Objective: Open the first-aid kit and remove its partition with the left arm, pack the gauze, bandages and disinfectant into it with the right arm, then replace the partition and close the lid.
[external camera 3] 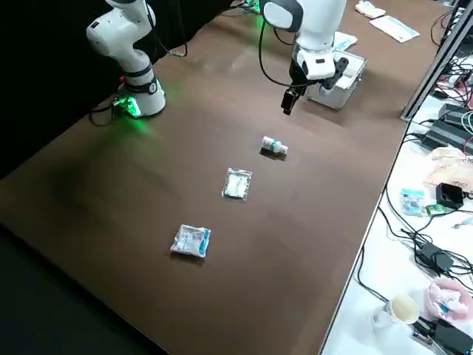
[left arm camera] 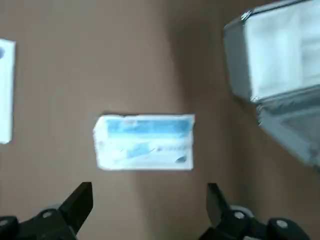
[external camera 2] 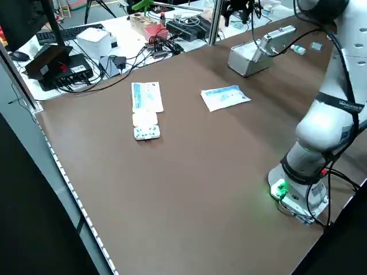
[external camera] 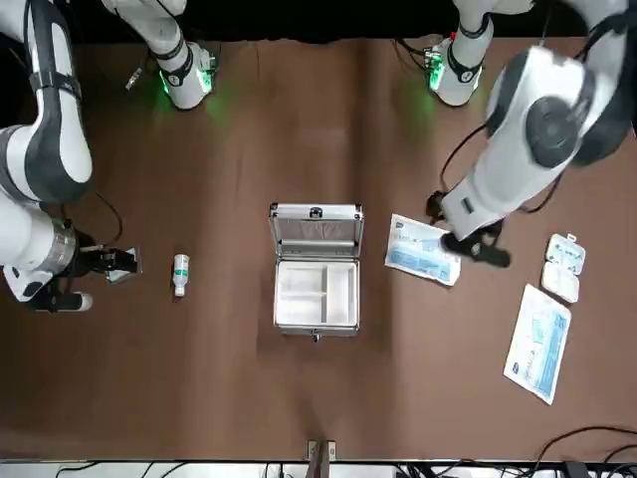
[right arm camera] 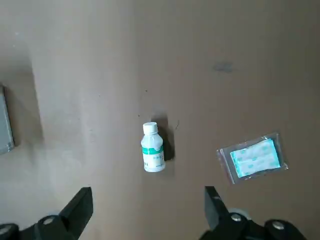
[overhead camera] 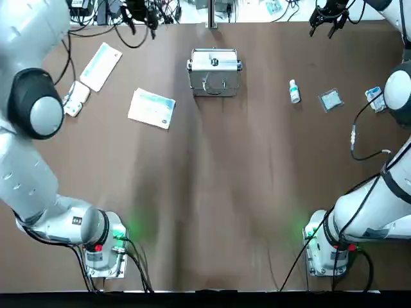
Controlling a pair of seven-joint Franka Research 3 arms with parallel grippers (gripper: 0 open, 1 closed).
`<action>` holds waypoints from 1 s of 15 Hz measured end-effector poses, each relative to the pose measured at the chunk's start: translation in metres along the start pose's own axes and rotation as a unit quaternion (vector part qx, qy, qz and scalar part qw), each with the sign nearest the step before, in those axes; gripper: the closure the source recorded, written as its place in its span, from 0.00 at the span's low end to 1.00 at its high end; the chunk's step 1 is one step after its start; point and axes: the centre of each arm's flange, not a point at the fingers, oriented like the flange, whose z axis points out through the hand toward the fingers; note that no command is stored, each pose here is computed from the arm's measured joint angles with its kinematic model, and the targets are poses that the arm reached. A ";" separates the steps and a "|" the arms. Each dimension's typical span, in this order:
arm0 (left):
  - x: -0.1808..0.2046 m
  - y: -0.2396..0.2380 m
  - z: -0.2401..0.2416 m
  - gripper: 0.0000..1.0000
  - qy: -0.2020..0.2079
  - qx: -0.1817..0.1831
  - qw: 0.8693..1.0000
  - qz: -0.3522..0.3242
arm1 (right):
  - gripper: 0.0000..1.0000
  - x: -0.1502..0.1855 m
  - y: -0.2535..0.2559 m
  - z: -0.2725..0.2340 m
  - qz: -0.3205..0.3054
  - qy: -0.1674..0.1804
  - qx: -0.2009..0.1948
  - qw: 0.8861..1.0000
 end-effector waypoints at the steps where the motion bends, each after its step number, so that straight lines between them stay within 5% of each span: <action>1: 0.016 0.025 0.013 0.00 0.019 -0.010 1.000 -0.010 | 0.01 0.000 -0.001 0.009 -0.004 -0.001 0.004 1.000; 8: 0.047 0.133 0.057 0.00 0.092 -0.062 0.989 -0.102 | 0.02 0.005 0.010 0.099 0.005 -0.027 0.005 1.000; 15: 0.066 0.197 0.140 0.00 0.095 -0.082 0.985 -0.116 | 0.02 0.006 0.018 0.159 0.009 -0.080 0.006 0.997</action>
